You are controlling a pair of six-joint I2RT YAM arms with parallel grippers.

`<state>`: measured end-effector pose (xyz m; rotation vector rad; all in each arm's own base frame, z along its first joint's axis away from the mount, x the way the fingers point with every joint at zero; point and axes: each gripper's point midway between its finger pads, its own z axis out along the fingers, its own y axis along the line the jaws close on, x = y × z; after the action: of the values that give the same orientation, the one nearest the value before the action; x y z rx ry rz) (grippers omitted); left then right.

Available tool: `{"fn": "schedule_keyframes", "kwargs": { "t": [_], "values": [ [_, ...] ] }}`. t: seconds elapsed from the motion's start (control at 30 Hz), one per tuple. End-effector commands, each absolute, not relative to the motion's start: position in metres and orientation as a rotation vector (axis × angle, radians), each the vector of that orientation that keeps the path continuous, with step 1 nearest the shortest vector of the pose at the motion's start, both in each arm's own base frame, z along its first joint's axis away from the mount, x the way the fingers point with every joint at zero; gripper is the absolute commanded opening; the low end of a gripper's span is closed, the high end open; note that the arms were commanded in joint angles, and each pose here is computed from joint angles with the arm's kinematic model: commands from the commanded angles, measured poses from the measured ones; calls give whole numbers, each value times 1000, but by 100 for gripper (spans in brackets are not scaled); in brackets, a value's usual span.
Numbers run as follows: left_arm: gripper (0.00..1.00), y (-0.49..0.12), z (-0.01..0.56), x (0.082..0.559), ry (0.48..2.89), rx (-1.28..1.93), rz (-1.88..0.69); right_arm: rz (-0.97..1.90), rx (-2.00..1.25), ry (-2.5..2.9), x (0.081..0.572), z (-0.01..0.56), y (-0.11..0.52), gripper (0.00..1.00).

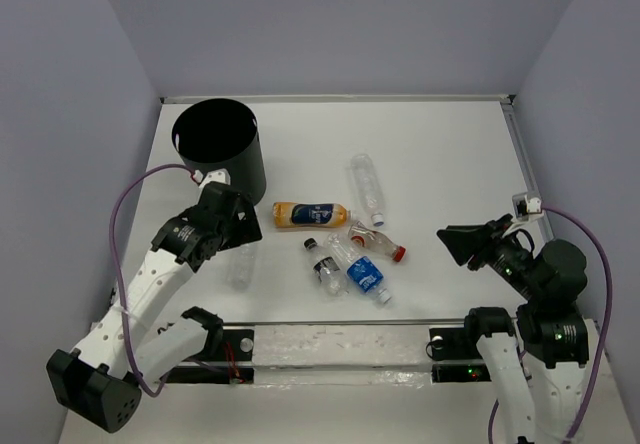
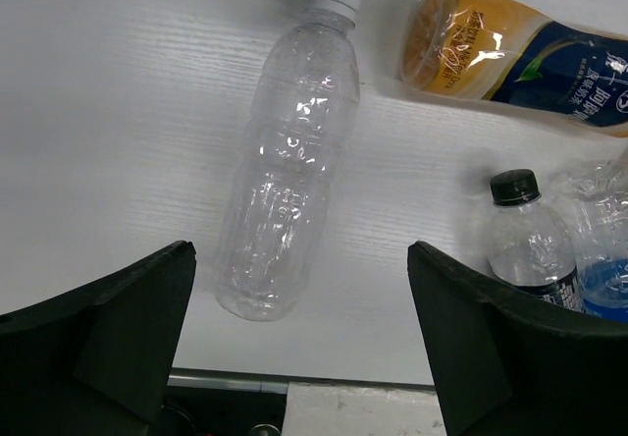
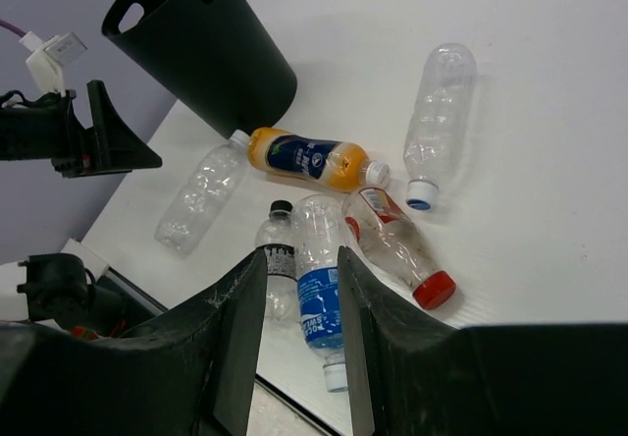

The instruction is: Put the plastic bottles in the bin

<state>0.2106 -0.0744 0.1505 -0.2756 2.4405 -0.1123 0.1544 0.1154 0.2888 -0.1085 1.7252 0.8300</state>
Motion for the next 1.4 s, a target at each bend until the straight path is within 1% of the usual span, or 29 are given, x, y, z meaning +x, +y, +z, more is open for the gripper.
{"fn": "schedule_keyframes", "kwargs": {
  "t": [0.0,0.13,0.27,0.37,0.47,0.63,0.9,0.97,1.0,1.1,1.2,1.3,1.33,1.37],
  "values": [
    [99,-74,156,222,2399,-313,-96,859,-132,1683,148,298,120,41],
    [99,-78,154,229,2407,-325,-92,877,-131,1682,148,294,121,41],
    [99,-75,146,234,2452,-345,-23,869,-140,1669,146,296,121,41],
    [99,-84,128,235,2469,-355,-77,868,-150,1650,142,301,121,45],
    [99,-86,99,232,2556,-364,-26,876,-154,1636,139,304,122,45],
    [99,-94,84,242,2571,-355,-42,892,-173,1636,136,304,125,45],
    [99,-96,48,243,2619,-350,-8,891,-175,1636,136,306,125,45],
    [98,-96,45,244,2610,-351,-13,889,-176,1635,136,308,125,45],
    [95,-96,43,243,2608,-353,-18,890,-175,1636,137,308,125,45],
    [92,-97,37,242,2617,-366,-29,890,-172,1639,137,308,125,44],
    [79,-97,33,242,2624,-376,-17,896,-165,1646,138,305,125,44],
    [63,-97,38,245,2594,-381,-33,898,-160,1667,140,300,125,43],
    [60,-97,39,245,2588,-384,-38,889,-161,1672,141,299,124,43],
    [53,-97,43,246,2580,-386,-45,871,-152,1674,142,298,122,43]
  ]
}}
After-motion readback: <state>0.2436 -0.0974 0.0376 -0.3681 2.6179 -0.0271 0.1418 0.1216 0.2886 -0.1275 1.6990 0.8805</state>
